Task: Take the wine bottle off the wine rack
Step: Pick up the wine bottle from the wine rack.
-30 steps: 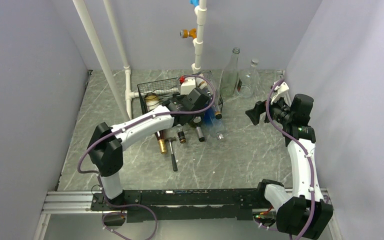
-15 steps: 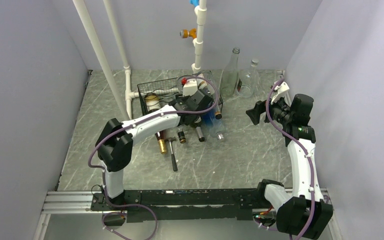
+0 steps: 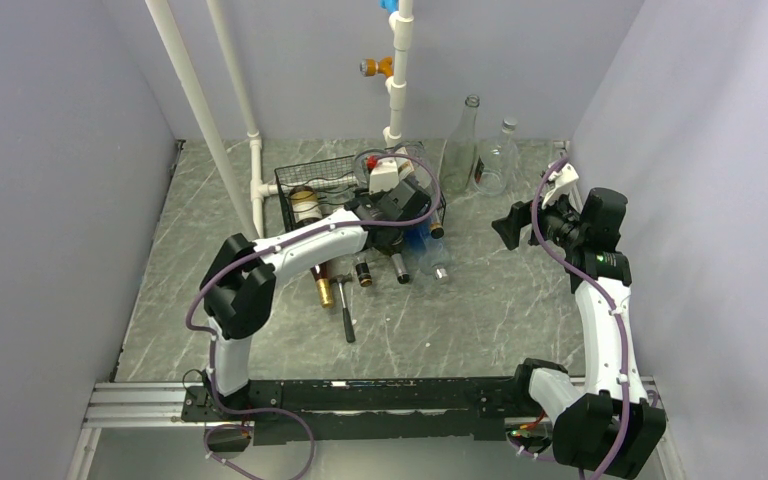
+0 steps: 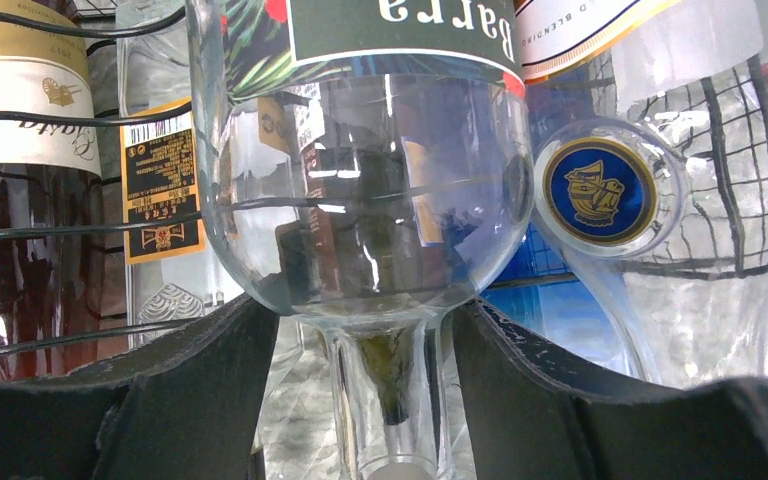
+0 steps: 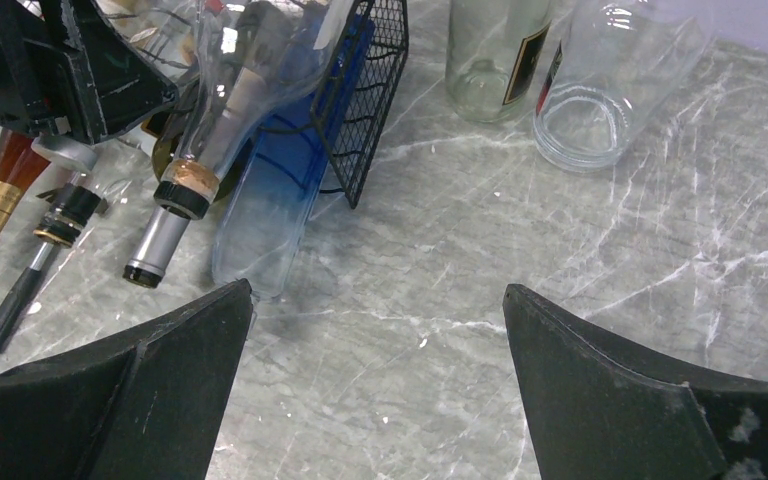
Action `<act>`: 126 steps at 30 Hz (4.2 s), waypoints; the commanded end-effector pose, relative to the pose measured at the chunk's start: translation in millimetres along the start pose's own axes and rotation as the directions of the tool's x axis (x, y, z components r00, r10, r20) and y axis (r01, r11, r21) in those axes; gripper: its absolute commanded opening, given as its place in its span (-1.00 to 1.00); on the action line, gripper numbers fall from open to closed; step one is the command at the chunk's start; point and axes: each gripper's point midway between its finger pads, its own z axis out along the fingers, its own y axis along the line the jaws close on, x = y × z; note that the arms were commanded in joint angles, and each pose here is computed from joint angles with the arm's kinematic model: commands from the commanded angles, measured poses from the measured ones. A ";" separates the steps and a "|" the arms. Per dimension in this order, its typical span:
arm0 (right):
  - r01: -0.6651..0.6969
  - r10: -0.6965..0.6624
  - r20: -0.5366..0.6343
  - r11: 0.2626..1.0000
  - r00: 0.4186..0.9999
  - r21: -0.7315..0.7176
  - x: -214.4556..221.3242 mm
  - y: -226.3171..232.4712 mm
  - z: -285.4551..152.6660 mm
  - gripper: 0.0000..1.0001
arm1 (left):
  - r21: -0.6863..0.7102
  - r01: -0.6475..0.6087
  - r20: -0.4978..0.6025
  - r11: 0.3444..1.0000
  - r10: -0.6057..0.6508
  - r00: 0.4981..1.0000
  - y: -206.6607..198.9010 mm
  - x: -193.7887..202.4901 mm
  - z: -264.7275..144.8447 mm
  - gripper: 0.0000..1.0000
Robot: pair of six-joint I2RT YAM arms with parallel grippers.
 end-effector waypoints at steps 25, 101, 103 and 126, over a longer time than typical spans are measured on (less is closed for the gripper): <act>0.041 -0.041 0.033 0.999 0.999 0.020 -8.7 -4.7 -0.6 0.99 | 0.009 0.080 0.054 0.997 -0.080 0.995 -5.6 -22.3 -5.8 -0.33; 0.054 -0.054 0.036 0.999 0.998 0.007 -5.1 -2.5 0.0 0.99 | 0.364 0.153 0.223 0.919 -0.245 0.943 53.1 -69.4 -150.1 -1.00; 0.055 -0.055 0.037 0.998 0.998 0.007 -5.1 -2.3 -0.1 0.99 | 0.378 0.145 0.220 0.915 -0.241 0.945 54.9 -67.2 -152.5 -1.00; 0.069 -0.069 0.040 0.998 0.997 -0.008 -3.4 0.3 -0.3 0.99 | 0.547 0.042 0.190 0.836 -0.172 0.967 54.1 -52.0 -182.1 -1.00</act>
